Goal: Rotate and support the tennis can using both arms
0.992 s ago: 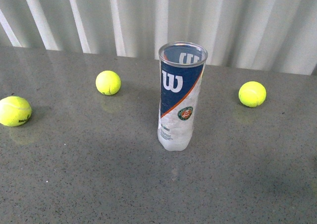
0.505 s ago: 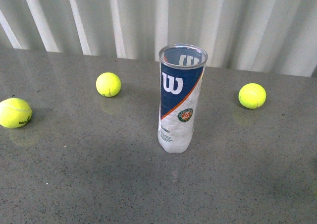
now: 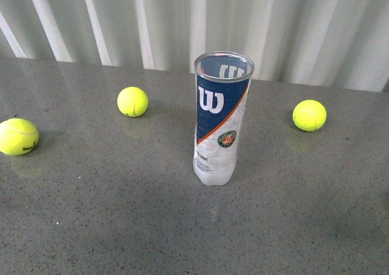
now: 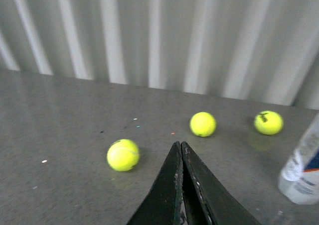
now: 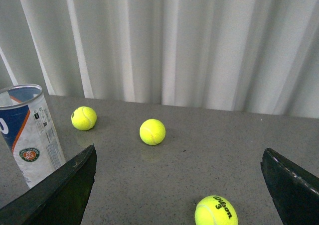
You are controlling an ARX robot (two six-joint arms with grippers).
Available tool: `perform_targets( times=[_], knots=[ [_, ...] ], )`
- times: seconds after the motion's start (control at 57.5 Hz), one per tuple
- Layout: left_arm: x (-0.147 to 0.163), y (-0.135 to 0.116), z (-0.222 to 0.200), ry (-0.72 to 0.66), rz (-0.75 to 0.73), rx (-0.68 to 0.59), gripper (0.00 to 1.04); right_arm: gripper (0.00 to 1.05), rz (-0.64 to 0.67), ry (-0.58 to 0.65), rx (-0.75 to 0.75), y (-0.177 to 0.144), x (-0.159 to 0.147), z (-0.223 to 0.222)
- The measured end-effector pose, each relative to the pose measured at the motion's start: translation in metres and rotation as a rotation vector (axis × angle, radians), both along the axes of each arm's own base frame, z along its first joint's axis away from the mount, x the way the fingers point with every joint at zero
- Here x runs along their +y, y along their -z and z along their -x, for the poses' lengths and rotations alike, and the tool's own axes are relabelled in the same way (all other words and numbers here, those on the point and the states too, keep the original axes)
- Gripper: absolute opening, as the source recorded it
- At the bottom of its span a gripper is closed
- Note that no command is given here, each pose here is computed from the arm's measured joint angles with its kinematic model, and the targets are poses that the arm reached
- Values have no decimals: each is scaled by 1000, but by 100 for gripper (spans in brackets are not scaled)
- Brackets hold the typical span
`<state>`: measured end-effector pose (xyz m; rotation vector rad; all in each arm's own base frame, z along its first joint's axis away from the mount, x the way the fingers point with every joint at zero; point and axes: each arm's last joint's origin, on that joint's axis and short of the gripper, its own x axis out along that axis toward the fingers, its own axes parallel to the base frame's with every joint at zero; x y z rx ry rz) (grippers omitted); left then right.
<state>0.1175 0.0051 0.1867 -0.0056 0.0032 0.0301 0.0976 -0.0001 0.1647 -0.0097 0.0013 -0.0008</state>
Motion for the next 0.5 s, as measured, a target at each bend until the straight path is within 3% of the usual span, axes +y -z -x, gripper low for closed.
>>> perform_targets(
  times=[0.505],
  knots=[
    [-5,12,10,31,-1,-25,4,98,0,0,0,0,0,0]
  ],
)
